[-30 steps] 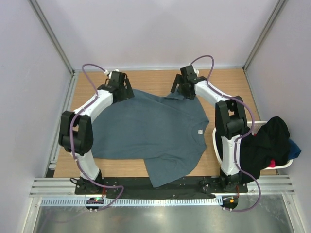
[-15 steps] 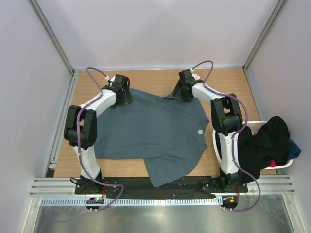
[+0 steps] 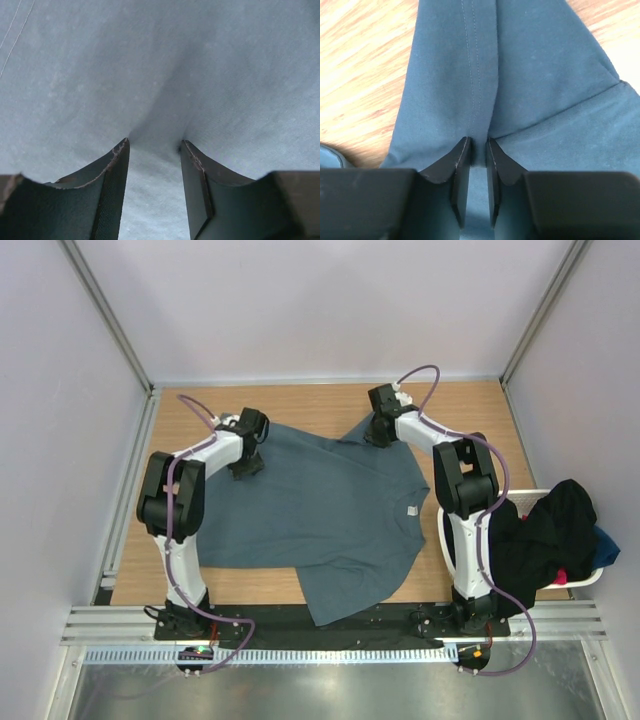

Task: Fold and stack the t-shirts
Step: Flatten the tshirt out

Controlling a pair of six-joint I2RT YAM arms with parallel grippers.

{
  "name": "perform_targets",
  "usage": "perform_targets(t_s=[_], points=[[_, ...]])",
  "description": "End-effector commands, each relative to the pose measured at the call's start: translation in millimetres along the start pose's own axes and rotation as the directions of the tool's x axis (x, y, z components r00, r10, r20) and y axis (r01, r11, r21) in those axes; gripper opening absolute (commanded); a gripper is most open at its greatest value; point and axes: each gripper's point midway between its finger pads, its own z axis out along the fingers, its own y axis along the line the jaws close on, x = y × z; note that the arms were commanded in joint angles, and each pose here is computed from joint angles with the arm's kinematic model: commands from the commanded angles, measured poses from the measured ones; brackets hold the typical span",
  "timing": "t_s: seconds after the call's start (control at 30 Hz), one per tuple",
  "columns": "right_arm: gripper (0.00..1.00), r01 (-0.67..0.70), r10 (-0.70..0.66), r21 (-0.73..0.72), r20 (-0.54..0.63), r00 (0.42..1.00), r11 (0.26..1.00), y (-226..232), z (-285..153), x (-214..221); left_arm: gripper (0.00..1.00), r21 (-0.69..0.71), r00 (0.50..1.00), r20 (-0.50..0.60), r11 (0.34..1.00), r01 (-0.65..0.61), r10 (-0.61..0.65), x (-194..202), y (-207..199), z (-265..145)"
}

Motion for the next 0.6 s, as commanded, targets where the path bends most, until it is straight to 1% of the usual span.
perform_targets(t_s=[0.0,0.2,0.27,0.33,0.37,0.4,0.43,0.47,0.57], points=[[0.24,-0.011,0.015,-0.048,0.087,0.996,0.999,21.6,-5.9,-29.7,0.46,-0.068,0.999,0.003,0.997,0.041,-0.041,7.3,24.8,-4.1],[0.22,0.005,0.013,-0.132,0.131,0.991,0.991,50.9,-9.0,-52.4,0.45,-0.105,0.993,-0.009,0.988,0.114,-0.116,28.3,44.1,-7.7],[0.22,0.015,0.009,-0.179,0.131,0.991,0.984,65.8,-5.1,-56.7,0.45,-0.115,0.991,-0.034,0.985,0.128,-0.133,41.4,50.6,-7.2],[0.21,0.037,0.002,-0.259,0.149,0.989,0.965,92.3,-7.4,-62.8,0.46,-0.116,0.986,-0.032,0.98,0.161,-0.165,45.3,54.0,-10.1],[0.19,0.049,-0.012,-0.27,0.136,0.991,0.962,97.3,4.2,-55.4,0.45,-0.129,0.985,-0.037,0.978,0.164,-0.17,51.3,59.1,-9.5],[0.19,0.063,-0.018,-0.3,0.15,0.989,0.952,109.0,5.1,-57.0,0.46,-0.136,0.983,-0.03,0.975,0.176,-0.182,52.2,61.4,-10.4],[0.17,0.083,-0.026,-0.35,0.165,0.986,0.933,131.1,-1.7,-58.9,0.46,-0.137,0.981,-0.023,0.973,0.187,-0.192,51.5,63.7,-12.8],[0.15,0.106,-0.051,-0.358,0.162,0.986,0.928,136.8,11.2,-50.3,0.45,-0.143,0.981,-0.025,0.972,0.186,-0.192,54.7,66.8,-12.8],[0.09,0.17,-0.068,-0.454,0.232,0.97,0.875,185.3,0.4,-53.0,0.46,-0.144,0.977,-0.025,0.968,0.205,-0.211,58.0,69.2,-15.5]])
